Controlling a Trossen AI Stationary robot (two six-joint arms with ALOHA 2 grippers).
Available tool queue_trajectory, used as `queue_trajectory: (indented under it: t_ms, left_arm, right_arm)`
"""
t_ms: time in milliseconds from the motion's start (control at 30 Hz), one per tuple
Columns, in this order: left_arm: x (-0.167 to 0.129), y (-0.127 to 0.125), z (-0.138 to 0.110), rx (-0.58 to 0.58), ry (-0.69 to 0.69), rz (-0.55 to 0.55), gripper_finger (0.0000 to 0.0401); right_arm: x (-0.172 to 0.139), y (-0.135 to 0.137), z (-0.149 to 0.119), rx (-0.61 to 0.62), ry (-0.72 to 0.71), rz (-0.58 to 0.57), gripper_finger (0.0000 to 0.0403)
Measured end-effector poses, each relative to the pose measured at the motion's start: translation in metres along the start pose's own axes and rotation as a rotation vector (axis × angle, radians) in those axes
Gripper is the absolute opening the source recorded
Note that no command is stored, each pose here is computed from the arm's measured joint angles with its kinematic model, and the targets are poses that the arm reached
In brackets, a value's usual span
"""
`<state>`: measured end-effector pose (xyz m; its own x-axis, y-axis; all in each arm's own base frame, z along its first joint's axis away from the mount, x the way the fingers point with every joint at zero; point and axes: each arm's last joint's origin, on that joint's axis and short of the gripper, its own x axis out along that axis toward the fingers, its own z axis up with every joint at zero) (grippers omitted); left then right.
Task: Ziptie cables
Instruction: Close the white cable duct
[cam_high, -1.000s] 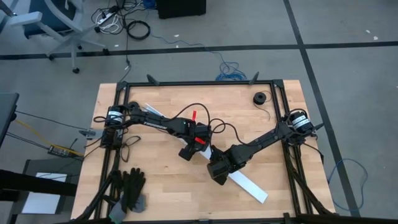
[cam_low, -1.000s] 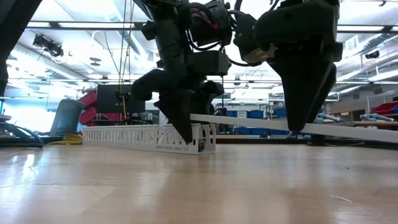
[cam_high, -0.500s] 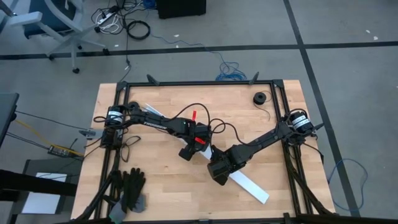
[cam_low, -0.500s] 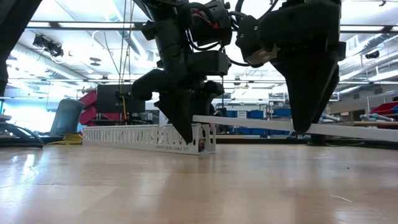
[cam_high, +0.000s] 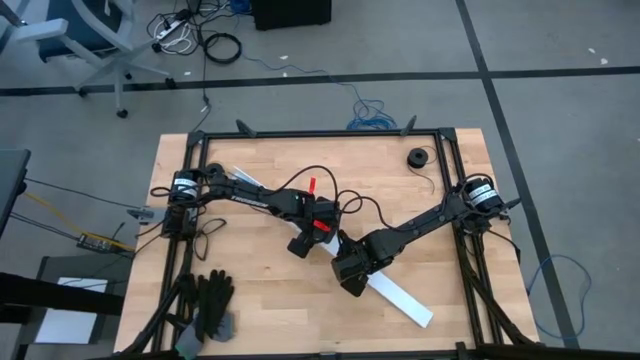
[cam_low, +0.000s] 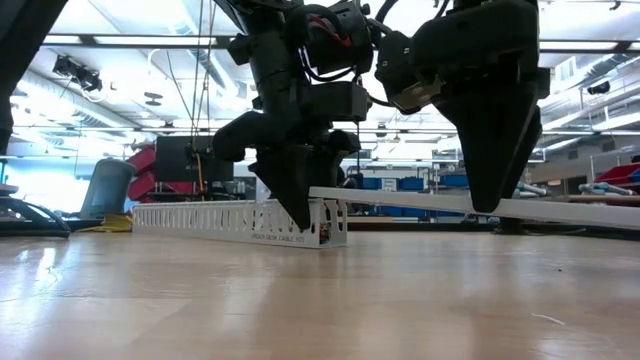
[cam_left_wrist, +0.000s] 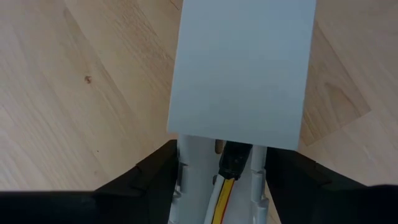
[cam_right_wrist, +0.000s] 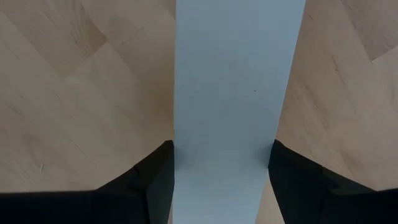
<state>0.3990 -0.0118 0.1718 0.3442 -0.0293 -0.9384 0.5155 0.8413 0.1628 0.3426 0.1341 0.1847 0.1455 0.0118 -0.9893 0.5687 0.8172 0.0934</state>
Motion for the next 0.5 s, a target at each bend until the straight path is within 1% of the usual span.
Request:
queue_trajectory:
  t_ms: [500]
  left_arm:
    - [0.0000,0.0002,0.0003,-0.014,-0.004,0.002,0.0198]
  right_arm:
    - [0.0006,-0.0038,0.0056,-0.018,0.009,0.004,0.0211]
